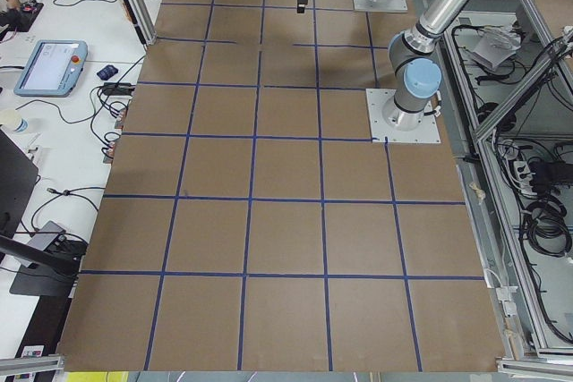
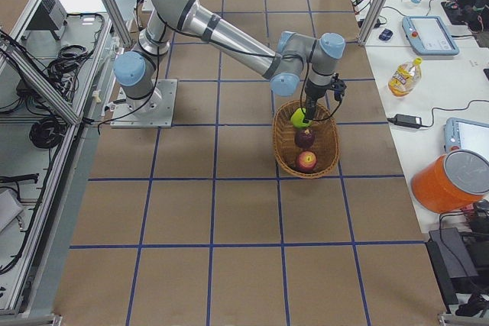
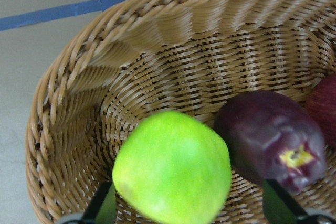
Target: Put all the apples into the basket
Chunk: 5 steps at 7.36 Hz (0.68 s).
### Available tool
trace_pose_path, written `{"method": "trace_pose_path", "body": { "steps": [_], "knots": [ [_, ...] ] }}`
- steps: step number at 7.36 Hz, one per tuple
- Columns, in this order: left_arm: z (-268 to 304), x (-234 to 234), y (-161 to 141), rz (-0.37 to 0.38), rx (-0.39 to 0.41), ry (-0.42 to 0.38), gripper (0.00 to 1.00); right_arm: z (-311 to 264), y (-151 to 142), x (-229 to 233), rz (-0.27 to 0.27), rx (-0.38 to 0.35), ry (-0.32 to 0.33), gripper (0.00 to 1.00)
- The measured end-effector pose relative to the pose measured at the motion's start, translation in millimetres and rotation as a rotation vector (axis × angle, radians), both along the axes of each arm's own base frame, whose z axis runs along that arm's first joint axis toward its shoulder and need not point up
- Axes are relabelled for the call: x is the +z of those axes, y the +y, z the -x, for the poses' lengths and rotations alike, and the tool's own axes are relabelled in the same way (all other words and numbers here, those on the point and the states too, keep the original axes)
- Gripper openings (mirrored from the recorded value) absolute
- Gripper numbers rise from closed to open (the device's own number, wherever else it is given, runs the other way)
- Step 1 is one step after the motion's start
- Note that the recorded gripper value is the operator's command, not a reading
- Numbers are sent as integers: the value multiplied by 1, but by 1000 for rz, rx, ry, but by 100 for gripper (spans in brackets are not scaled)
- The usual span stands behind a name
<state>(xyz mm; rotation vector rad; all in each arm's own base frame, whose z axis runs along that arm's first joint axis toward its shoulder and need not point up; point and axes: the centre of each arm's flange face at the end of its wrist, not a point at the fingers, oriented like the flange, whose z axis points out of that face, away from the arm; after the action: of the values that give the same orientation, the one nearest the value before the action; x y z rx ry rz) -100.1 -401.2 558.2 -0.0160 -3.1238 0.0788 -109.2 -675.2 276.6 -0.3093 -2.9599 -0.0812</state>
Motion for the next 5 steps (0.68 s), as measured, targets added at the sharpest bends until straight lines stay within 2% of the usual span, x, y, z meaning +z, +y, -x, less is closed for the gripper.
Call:
{"method": "trace_pose_path", "body": {
  "steps": [2, 5],
  "knots": [
    [-3, 7, 1, 9, -23, -27, 100, -11, 14, 33, -16, 6, -15, 100],
    [-4, 4, -1, 5, -28, -28, 100, -97, 62, 121, -17, 75, -105, 100]
  ]
}}
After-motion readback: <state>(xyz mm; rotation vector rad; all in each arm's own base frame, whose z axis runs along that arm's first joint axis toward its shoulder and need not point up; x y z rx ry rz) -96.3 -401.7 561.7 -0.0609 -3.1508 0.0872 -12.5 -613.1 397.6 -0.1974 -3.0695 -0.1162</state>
